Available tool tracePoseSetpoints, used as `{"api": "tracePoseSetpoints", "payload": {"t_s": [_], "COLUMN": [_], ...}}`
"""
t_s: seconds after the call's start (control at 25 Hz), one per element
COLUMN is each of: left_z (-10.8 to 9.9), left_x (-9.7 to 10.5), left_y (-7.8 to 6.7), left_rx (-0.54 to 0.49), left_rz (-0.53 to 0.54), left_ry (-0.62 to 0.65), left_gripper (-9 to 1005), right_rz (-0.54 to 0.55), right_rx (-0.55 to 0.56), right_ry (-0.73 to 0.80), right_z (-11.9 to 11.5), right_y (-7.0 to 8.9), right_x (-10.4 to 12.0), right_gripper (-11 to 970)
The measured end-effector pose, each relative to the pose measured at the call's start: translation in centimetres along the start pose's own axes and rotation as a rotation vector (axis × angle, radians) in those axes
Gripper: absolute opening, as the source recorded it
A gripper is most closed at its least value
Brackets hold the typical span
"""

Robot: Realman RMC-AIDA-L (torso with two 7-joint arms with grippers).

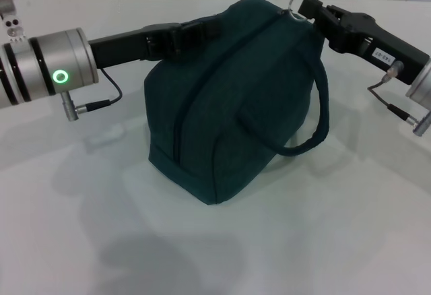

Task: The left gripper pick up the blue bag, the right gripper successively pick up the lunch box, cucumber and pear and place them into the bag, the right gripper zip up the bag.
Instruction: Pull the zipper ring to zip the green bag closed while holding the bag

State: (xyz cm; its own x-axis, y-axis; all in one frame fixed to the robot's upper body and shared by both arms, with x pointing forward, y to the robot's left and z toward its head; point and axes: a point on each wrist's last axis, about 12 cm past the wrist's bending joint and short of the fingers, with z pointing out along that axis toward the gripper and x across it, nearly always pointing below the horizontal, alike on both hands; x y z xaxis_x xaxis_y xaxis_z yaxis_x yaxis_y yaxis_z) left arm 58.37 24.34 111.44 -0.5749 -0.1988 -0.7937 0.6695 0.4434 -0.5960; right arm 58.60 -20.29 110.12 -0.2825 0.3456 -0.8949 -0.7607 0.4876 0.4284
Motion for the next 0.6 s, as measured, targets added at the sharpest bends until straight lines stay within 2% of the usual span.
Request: {"api": "tracePoseSetpoints", "payload": {"t_s": [0.08, 0.6], "left_z": [0.0, -0.1], "left_x": [0.0, 0.3], "left_y": [-0.2, -1.7], "left_rx": [0.016, 0.148], "left_rz": [-0.001, 0.037], "left_ry": [0.002, 0.011], "left_gripper": [50, 48], "right_rz": [0.003, 0.039], "right_rx": [-0.007, 0.025], "right_ry": [-0.009, -0.032], "right_z": [-0.2, -1.6], "right_y": [0.1, -0.4], "right_x": [0.0, 0.3], "right_gripper": [25, 26]}}
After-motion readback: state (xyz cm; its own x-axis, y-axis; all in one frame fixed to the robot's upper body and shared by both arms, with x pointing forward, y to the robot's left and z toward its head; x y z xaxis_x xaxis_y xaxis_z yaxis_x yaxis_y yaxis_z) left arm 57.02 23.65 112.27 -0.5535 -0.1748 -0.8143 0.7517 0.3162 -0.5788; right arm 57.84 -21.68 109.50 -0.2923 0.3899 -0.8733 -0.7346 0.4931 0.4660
